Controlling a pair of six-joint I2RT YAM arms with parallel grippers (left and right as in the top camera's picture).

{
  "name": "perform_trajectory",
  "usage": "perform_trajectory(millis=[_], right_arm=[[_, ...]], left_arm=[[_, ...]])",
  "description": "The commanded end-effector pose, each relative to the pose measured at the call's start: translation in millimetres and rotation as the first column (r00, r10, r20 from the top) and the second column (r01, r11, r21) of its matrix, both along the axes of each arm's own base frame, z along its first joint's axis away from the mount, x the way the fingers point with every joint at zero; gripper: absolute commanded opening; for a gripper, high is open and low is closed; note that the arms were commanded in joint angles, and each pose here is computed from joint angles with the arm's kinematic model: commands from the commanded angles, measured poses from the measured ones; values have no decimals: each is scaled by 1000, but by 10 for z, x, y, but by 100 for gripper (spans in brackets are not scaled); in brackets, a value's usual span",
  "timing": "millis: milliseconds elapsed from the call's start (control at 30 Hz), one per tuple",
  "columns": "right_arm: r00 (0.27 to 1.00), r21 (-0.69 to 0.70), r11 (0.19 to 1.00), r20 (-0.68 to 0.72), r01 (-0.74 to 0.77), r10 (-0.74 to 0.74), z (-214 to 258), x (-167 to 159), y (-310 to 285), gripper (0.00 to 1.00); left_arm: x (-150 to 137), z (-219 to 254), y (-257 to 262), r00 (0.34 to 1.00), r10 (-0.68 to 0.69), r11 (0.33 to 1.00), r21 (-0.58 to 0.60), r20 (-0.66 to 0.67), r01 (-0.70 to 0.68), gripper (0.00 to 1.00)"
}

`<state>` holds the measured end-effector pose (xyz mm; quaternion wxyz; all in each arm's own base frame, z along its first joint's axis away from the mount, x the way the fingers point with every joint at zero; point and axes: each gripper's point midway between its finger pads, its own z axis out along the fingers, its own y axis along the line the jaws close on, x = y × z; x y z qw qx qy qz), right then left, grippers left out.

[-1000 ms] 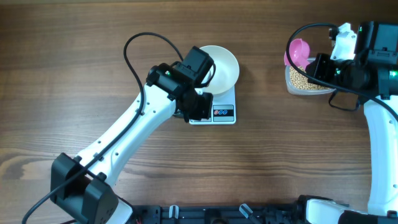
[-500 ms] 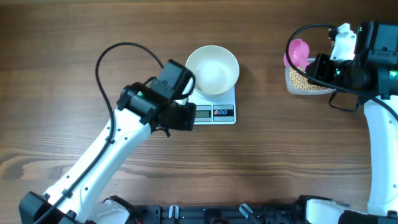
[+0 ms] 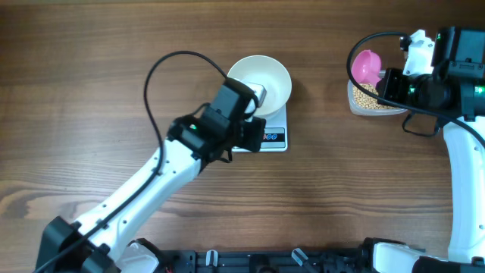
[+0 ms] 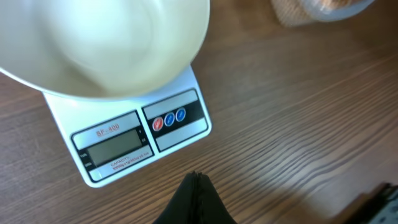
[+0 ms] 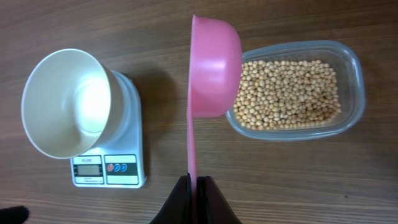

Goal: Scoop item into bowl and weigh 150g on scale
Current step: 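Move the empty left gripper over the bowl on the scale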

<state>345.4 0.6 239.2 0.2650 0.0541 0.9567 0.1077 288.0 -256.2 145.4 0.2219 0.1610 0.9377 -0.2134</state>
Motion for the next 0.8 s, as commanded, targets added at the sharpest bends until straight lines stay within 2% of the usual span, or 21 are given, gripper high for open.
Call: perform_trajectory(millis=[0, 133, 267, 300, 400, 533, 767], right_arm=[[1000, -40, 999, 14, 8, -8, 27, -9, -65, 4], [999, -54, 998, 29, -11, 12, 42, 15, -68, 4], [999, -62, 998, 48, -18, 21, 65, 50, -72, 4], [998, -68, 997, 56, -25, 29, 75, 65, -72, 4], [997, -74, 997, 75, -28, 33, 99, 101, -78, 4], [996, -74, 997, 84, -26, 32, 113, 121, -79, 4], [996, -75, 997, 85, -27, 33, 114, 121, -79, 4]], left_arm=[[2, -298, 30, 1000, 9, 995, 97, -14, -8, 4], [-22, -458, 10, 999, -21, 992, 121, -43, 26, 4], [-200, -509, -193, 972, -230, 972, 44, -48, 232, 4], [-224, -518, -225, 968, -247, 968, 23, -48, 248, 4], [-188, -572, -218, 971, -239, 971, 25, -23, 239, 4], [-44, -720, -24, 985, -168, 978, 130, 34, 162, 4], [-67, -770, 141, 990, -139, 977, 162, -5, 138, 4]])
